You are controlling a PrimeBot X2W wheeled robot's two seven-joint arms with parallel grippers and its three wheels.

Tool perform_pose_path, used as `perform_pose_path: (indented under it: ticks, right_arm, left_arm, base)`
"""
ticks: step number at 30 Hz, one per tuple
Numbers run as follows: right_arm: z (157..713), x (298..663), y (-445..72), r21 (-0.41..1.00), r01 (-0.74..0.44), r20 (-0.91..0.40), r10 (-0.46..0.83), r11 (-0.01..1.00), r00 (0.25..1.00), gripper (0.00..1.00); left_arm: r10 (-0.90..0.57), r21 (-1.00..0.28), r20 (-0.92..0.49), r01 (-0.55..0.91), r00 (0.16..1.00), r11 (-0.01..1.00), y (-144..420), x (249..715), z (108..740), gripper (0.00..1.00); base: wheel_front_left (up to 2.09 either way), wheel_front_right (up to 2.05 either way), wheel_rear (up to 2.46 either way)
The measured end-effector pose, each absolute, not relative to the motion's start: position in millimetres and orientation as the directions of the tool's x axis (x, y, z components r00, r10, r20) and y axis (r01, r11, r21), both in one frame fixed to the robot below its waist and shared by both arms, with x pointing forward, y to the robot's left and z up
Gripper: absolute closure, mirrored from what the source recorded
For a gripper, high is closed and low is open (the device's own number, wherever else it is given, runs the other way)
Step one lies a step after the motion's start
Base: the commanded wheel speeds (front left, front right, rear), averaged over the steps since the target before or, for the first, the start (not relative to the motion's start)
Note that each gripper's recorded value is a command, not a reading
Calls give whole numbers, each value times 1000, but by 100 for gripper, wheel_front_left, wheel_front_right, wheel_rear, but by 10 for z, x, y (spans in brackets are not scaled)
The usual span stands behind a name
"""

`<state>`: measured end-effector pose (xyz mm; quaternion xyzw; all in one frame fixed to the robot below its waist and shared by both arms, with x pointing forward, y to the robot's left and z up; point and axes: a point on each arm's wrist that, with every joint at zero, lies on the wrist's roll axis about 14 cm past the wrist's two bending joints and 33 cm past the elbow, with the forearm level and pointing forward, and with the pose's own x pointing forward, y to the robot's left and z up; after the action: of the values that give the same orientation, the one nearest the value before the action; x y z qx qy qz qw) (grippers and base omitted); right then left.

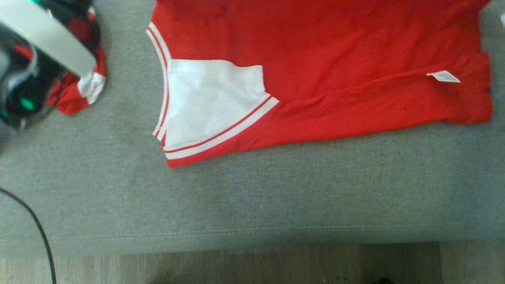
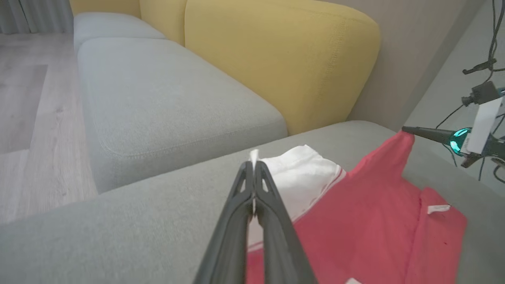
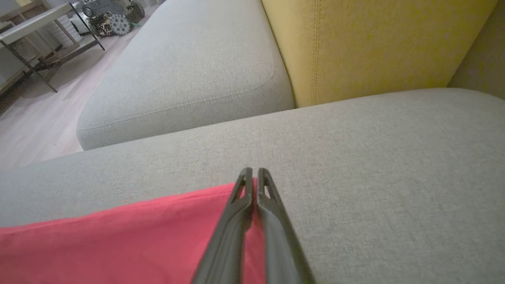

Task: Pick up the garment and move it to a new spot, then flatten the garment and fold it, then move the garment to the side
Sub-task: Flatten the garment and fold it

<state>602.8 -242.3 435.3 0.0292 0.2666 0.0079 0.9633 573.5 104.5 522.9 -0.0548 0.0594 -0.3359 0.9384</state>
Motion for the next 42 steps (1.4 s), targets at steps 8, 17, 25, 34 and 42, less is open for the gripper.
perform_pose_path:
  ticks: [8,17,25,34,42]
  right_arm:
    - [4156,5679,-2410,44,-24,-579,45,999,814,100]
    - [3874,5269,-2534,33,10,-656,14,999,754,100]
    - [3671,5042,-2573,-22,8,-723,-22,1000,691,100]
    - [3475,4983,-2550,-36,16,-752,-38,999,658,0]
    - [3975,5157,-2450,20,46,-545,-27,999,838,0]
  left_arm:
    - [-629,-262,-154,582,762,770,1154,5098,5013,100]
    - [-651,-355,-251,558,716,750,1054,4634,4647,100]
    - [-657,-377,-318,545,683,749,1015,4449,4355,100]
    - [-655,-418,-382,510,651,751,919,4365,3962,100]
    - [-513,-354,-354,396,782,847,1022,4457,4088,0]
  base:
    - [0,0,0]
    - [0,0,0]
    - [0,0,0]
    - [0,0,0]
    - [0,0,0]
